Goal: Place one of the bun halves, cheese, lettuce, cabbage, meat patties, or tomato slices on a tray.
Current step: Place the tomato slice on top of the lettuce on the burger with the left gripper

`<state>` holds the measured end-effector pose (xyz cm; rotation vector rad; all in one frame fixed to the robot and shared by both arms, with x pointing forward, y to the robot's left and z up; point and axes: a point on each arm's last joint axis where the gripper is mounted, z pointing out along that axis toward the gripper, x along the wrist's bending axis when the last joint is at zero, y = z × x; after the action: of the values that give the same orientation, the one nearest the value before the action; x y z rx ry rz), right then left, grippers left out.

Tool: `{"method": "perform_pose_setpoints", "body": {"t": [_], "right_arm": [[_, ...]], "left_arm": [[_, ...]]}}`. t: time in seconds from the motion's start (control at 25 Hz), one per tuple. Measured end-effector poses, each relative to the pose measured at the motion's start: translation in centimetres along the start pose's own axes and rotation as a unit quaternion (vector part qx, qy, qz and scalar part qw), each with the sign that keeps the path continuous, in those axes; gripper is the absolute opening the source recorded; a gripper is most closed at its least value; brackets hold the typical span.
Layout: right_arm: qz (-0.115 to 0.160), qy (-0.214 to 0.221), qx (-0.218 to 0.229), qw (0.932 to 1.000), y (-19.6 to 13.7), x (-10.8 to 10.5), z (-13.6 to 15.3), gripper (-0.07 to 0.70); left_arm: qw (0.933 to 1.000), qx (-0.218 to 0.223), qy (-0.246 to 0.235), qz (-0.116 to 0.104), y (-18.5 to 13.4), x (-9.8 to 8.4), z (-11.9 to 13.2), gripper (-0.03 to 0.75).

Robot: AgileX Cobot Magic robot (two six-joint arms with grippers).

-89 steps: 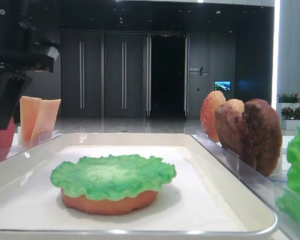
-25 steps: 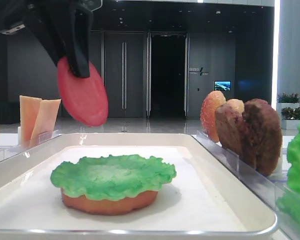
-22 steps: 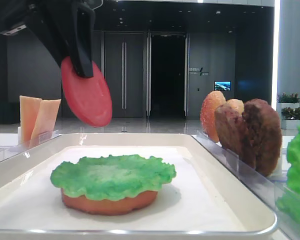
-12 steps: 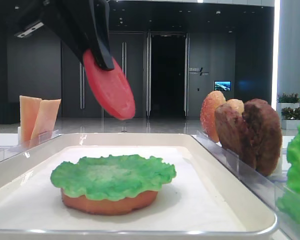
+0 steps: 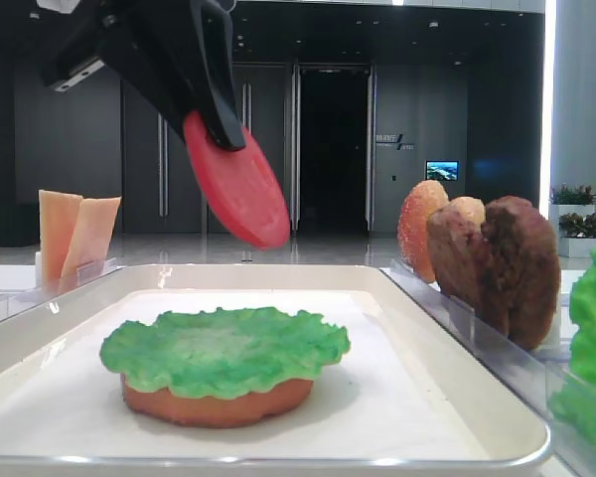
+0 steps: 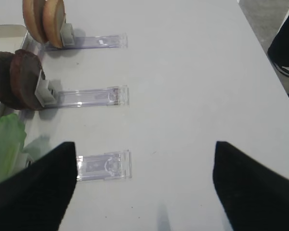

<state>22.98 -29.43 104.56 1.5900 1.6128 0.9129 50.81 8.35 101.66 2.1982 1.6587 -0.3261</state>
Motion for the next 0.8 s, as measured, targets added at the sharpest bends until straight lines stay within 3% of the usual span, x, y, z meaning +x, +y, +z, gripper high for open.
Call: {"method": "perform_pose_setpoints", "body": {"t": [0.8], "right_arm": [[0.0, 0.0, 0.0, 1.0, 0.0, 0.0, 0.0, 0.577]], "left_arm": [[0.9994, 0.006, -0.035, 0.001, -0.3, 1.0, 4.1, 0.048]]}}
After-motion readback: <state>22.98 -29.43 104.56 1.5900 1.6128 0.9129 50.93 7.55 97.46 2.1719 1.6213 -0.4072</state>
